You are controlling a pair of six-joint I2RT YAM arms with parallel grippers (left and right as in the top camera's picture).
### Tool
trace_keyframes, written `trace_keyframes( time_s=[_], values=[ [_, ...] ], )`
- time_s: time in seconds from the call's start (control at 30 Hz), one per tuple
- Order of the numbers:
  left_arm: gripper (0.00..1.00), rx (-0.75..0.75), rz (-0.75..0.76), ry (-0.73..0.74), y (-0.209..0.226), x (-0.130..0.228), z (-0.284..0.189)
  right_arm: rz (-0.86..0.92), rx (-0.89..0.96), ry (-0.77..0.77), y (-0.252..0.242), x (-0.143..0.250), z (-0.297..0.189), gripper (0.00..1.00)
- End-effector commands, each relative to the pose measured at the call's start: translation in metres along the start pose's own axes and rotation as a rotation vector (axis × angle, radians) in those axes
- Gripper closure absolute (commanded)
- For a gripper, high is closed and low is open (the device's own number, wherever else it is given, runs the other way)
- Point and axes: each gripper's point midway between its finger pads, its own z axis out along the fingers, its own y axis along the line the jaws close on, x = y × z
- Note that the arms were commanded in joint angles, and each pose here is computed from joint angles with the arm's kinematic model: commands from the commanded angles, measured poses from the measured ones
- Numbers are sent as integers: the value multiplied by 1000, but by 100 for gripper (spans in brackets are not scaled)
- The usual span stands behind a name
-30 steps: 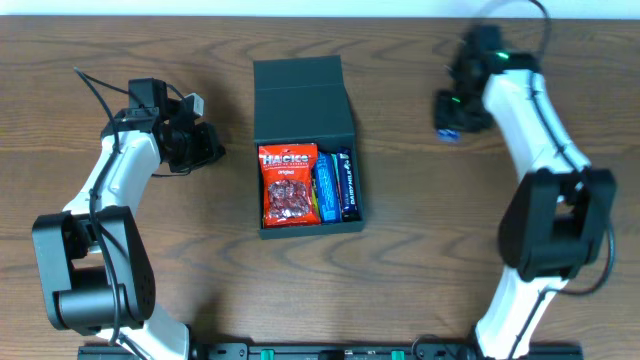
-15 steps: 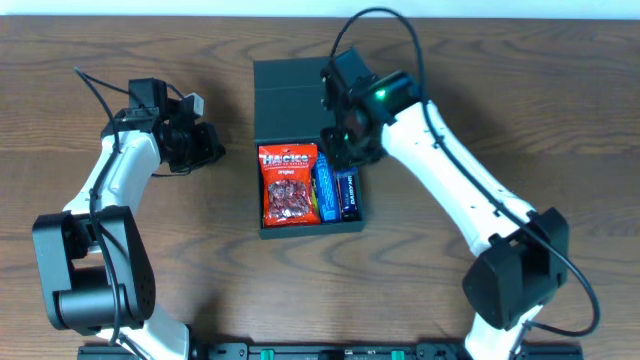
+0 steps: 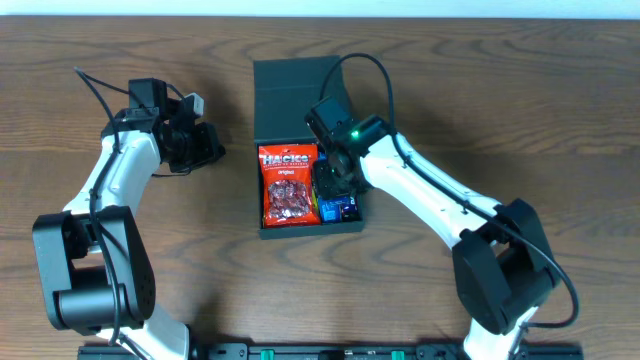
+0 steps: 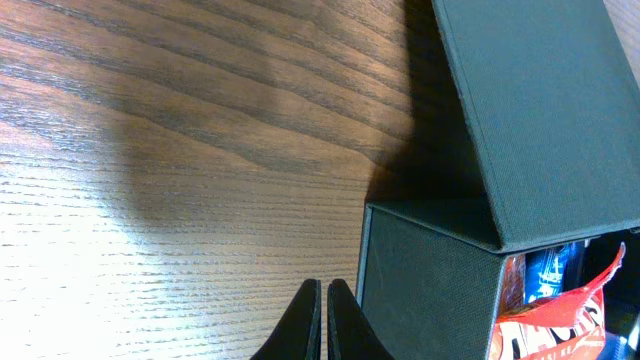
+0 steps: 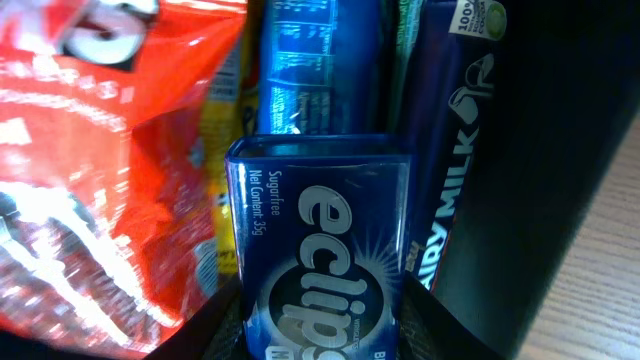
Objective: Pack container
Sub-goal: 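Lower the Eclipse tin into the box front and release it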
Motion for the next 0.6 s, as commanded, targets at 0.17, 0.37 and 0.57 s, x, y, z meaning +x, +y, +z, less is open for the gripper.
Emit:
trace_keyframes(
  time_s=[0.17,0.37,0.57],
  values=[
    [94,6,20,-5,-2,-5,0,21,33,-55,-7,-14,-6,32],
    [94,6,-41,-2,-3,-4,0,-53,-52,-304,4,-73,-97,99],
    [94,-9,-67,-34,-7,-12,7,77,33,-437,-77,-113,-124,99]
  ],
)
